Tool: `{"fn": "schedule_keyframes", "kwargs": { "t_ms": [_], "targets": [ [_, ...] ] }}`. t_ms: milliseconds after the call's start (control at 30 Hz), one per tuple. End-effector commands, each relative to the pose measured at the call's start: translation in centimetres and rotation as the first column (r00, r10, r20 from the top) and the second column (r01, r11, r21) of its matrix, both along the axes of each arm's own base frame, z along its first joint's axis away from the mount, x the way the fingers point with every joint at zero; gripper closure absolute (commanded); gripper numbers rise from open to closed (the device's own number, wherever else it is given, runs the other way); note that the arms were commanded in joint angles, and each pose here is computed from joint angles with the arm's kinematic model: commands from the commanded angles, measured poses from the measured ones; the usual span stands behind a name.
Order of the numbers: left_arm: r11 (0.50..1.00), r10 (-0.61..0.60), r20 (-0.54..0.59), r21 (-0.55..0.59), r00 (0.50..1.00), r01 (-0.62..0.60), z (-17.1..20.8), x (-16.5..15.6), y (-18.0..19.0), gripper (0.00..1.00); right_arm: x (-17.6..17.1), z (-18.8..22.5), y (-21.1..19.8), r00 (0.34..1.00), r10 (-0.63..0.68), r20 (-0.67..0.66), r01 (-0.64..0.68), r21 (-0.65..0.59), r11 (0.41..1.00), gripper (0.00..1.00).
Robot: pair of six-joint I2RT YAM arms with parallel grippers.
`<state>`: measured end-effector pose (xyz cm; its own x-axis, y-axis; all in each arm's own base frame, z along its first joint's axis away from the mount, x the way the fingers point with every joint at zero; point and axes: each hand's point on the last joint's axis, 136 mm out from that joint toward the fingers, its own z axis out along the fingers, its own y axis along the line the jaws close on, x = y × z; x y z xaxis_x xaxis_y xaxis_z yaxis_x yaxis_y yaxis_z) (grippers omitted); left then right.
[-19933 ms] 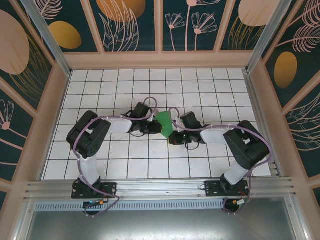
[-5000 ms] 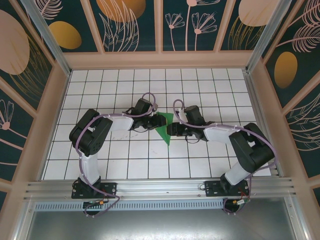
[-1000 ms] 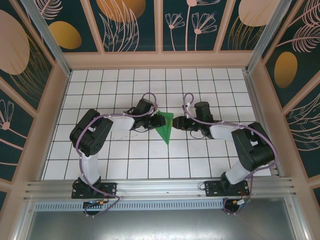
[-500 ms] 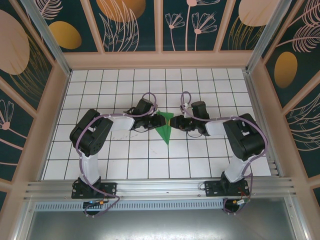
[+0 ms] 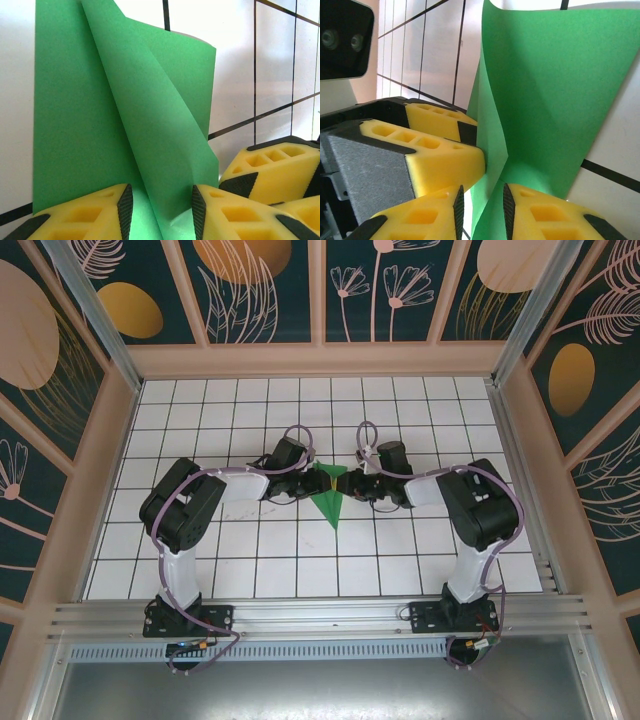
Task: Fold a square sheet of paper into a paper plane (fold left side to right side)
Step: Fourth fold the wing at the center of the table.
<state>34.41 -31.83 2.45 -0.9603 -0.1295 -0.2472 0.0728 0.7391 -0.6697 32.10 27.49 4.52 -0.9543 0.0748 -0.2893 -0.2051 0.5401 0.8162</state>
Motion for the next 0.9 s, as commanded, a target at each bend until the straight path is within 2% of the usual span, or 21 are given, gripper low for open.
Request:
{"fn": "schedule_keyframes", "kwargs": {
  "t_ms": [0,200,333,867],
  "targets": [
    [0.993,0.031,-0.050,0.114,0.998,-0.025,-3.3,-0.6,2.2,0.60,0.7,0.7,0.9,1.000,0.015,0.026,-0.016,0.024,1.000,0.72],
    [0.993,0.031,-0.048,0.114,0.998,-0.025,-3.2,-0.5,2.2,0.60,0.9,0.3,0.8,1.000,0.012,0.024,-0.012,-0.003,1.000,0.87],
    [0.993,0.031,-0.051,0.115,0.998,-0.025,-3.3,-0.6,2.2,0.60,1.0,-0.2,0.3,1.000,0.001,0.026,0.000,-0.046,0.999,0.92],
    [0.993,0.031,-0.053,0.119,0.998,-0.024,-3.4,-0.6,2.2,0.59,1.3,-1.8,-1.1,0.999,-0.026,0.034,0.031,-0.161,0.986,0.93]
  ]
}}
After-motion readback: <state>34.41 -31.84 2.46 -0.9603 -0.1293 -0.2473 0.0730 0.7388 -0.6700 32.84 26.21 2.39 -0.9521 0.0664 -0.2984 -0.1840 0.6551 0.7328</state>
